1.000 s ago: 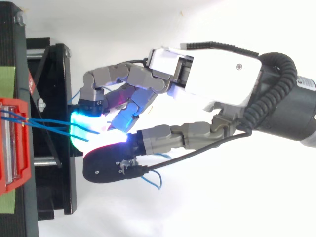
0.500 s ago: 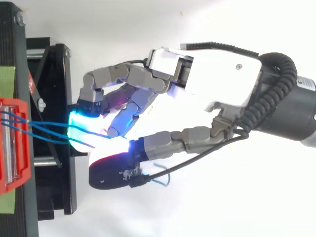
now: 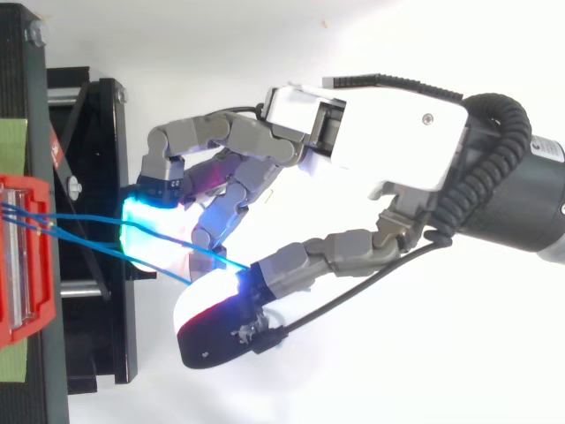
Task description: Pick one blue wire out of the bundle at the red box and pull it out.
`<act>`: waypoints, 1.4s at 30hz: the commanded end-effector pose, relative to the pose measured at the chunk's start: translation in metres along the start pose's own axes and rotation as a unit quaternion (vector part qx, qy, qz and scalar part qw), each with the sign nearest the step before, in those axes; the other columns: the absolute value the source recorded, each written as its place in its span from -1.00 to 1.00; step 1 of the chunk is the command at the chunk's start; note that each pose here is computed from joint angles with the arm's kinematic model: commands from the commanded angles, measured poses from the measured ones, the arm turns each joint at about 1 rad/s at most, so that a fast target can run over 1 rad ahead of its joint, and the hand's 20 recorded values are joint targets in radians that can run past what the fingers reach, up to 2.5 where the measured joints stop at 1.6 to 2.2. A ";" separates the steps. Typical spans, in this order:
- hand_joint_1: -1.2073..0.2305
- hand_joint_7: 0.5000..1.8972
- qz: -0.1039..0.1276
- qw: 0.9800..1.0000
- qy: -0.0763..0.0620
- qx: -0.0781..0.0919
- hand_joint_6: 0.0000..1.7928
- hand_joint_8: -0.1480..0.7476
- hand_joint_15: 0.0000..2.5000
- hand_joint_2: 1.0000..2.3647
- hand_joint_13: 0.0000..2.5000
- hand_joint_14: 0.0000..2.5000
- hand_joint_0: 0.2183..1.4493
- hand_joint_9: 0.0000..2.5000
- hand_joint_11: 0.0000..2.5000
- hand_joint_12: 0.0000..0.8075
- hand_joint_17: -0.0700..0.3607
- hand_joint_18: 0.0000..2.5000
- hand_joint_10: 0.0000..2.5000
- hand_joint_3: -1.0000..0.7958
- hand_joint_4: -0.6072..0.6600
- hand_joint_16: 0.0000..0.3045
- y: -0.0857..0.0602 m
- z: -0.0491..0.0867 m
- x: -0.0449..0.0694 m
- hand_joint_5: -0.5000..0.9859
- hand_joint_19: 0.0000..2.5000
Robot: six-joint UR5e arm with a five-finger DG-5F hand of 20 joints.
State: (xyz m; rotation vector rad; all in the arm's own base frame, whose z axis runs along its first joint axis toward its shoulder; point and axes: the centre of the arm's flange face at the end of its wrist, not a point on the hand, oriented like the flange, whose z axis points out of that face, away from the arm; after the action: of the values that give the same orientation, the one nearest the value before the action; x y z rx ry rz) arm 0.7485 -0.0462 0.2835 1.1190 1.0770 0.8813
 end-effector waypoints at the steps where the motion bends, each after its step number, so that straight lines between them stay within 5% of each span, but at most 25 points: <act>1: -0.64 -0.07 0.000 1.000 0.000 0.000 -0.35 -0.16 -0.68 -1.00 -0.51 -0.99 -0.33 -0.11 -0.39 -0.12 -0.11 -0.61 -0.98 -0.44 0.40 -0.65 0.000 0.000 0.000 -0.42 -0.55; 7: -0.43 0.18 0.000 1.000 0.001 0.000 -0.44 -0.16 -0.68 -1.00 -0.49 -0.99 -0.46 -0.07 -0.44 -0.12 -0.10 -0.60 -0.98 -0.44 0.48 -0.64 0.000 0.000 0.000 -0.37 -0.54; 10: -0.16 0.02 0.000 1.000 0.001 0.000 -0.44 -0.17 -0.68 -1.00 -0.48 -0.99 -0.46 -0.06 -0.48 -0.12 -0.10 -0.60 -0.98 -0.44 0.50 -0.64 0.000 0.000 0.000 -0.38 -0.53; 15: -0.02 -0.07 0.000 1.000 0.001 0.000 -0.44 -0.18 -0.68 -1.00 -0.48 -0.98 -0.40 -0.04 -0.49 -0.13 -0.11 -0.61 -0.98 -0.44 0.50 -0.64 0.000 0.000 0.000 -0.38 -0.51; 23: -0.29 0.23 0.000 1.000 0.000 0.000 -0.44 -0.16 -0.67 -0.99 -0.46 -0.99 -0.38 0.00 -0.42 -0.12 -0.11 -0.60 -0.98 -0.38 0.39 -0.65 0.000 0.000 0.000 -0.36 -0.51; 28: -0.35 -0.14 -0.001 1.000 0.000 0.000 -0.25 -0.13 -0.68 -0.99 -0.47 -0.98 -0.39 -0.01 -0.41 -0.11 -0.11 -0.59 -0.98 -0.29 0.30 -0.65 0.000 0.000 0.000 -0.39 -0.51; 32: -0.33 -0.23 -0.001 1.000 0.000 0.000 -0.21 -0.15 -0.67 -0.98 -0.47 -0.99 -0.40 -0.01 -0.44 -0.12 -0.11 -0.59 -0.98 -0.24 0.30 -0.65 0.000 0.000 0.000 -0.39 -0.51; 37: -0.21 0.25 -0.001 1.000 0.000 0.000 -0.41 -0.19 -0.69 -0.98 -0.46 -0.99 -0.40 0.01 -0.52 -0.14 -0.11 -0.58 -0.98 -0.25 0.43 -0.65 0.000 0.000 0.000 -0.33 -0.50; 42: -0.23 0.26 -0.001 1.000 0.000 0.000 -0.39 -0.17 -0.69 -0.98 -0.45 -0.99 -0.40 0.02 -0.51 -0.13 -0.11 -0.57 -0.98 -0.26 0.37 -0.65 0.000 0.000 0.000 -0.33 -0.50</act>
State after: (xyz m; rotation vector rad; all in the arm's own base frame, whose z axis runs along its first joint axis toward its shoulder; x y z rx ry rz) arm 0.7485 -0.0461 0.2836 1.1175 1.0780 0.8796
